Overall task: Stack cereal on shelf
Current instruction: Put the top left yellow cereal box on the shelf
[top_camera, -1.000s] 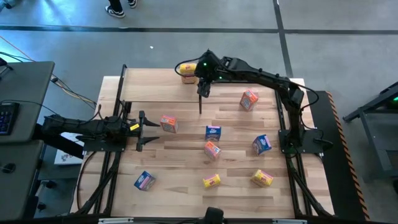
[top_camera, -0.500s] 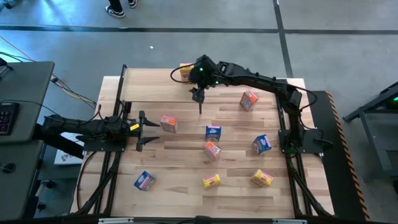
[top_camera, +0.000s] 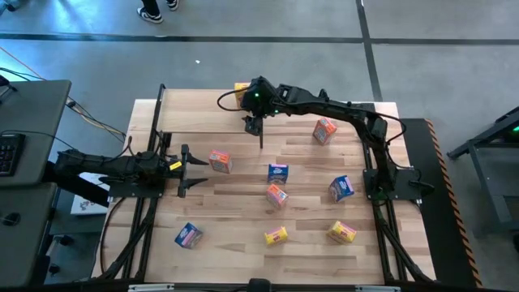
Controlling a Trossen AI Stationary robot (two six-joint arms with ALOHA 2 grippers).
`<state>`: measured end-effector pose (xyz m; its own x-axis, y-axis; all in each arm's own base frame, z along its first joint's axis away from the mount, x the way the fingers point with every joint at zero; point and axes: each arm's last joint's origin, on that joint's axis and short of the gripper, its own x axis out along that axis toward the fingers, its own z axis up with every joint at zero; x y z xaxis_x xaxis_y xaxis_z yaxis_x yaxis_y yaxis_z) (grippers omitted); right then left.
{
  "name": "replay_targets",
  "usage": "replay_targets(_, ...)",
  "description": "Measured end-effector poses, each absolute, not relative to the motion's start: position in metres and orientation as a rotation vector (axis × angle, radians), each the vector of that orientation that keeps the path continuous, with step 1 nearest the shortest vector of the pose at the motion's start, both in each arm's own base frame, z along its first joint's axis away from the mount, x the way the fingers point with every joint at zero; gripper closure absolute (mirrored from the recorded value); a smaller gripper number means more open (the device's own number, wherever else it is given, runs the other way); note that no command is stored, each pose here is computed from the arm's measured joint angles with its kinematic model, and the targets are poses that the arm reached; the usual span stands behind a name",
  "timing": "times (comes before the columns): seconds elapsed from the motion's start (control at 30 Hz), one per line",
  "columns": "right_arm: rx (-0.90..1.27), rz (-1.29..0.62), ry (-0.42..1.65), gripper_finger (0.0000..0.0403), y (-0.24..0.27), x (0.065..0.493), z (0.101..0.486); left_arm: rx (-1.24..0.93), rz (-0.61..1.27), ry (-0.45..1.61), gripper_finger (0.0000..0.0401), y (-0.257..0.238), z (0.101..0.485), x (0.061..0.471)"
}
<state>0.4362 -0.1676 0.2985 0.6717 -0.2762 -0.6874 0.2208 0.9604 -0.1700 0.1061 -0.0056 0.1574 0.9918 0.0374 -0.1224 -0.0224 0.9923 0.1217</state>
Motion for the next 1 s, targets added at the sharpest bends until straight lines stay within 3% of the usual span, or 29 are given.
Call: replay_targets(1.0,-0.084,-0.299,0.737,0.0164,-0.176,0.442,0.294,0.12,0.03,0.124,0.015,-0.006,0.157,0.106)
